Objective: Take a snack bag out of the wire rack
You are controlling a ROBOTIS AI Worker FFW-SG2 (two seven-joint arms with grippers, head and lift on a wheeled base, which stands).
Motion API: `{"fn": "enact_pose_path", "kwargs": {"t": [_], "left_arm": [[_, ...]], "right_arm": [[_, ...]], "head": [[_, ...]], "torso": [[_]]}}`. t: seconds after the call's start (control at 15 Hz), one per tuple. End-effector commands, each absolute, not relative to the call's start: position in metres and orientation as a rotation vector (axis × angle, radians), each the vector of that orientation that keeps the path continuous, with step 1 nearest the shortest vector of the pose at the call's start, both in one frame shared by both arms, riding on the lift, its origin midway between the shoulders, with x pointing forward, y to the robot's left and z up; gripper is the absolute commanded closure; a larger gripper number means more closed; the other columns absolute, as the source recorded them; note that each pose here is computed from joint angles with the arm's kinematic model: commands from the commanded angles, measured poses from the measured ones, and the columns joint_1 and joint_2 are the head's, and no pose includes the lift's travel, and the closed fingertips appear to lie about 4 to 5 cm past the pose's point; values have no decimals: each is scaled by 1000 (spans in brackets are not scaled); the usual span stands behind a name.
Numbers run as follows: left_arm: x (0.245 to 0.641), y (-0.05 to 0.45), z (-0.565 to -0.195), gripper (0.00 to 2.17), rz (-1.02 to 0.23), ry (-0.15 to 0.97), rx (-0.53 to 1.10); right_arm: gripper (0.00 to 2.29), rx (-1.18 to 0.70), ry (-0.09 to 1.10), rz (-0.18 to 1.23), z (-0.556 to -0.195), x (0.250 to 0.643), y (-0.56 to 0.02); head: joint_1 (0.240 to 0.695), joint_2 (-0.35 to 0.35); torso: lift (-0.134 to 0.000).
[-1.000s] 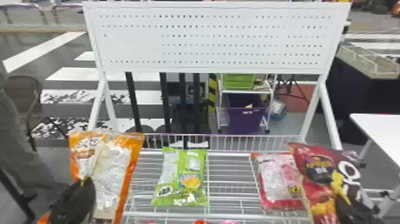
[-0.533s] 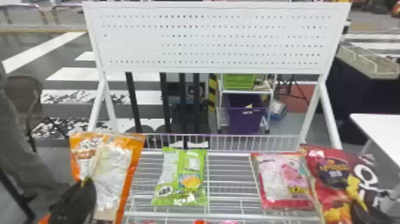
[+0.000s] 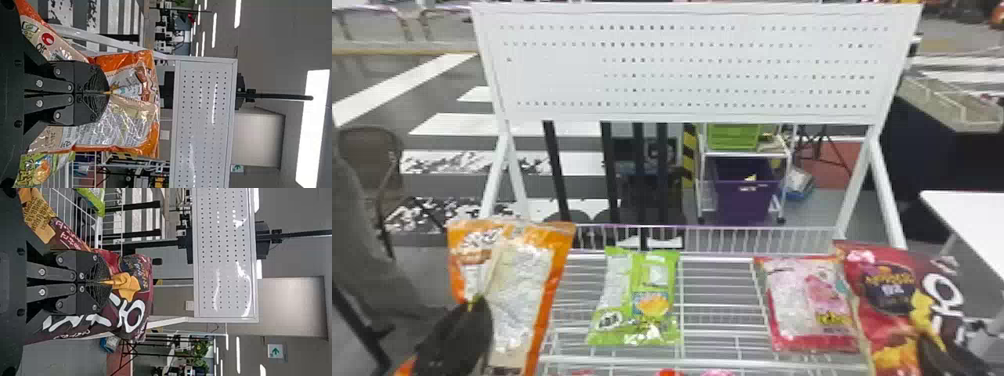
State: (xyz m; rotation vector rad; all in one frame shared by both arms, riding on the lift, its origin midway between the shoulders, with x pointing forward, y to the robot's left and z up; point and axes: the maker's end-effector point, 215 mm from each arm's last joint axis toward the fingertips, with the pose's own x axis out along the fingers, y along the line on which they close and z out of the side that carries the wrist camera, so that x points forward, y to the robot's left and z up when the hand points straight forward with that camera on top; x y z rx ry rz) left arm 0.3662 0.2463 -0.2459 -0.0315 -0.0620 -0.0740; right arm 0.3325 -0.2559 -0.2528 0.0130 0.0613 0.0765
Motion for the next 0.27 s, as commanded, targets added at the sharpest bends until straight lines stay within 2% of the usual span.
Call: {"fn": "enact_pose_path", "kwargs": {"t": [0.0,0.2], "left_arm": [[367,246,-245,1868,-74,-64,-31],[366,246,-245,1868,-73,-64,-29]], "right_arm": [[2253,12,60,77,-252,333,-256],[2253,1,60,81,-252,333,-253]], "head": [[499,0],[499,0]], "torso": [[0],[0]]}}
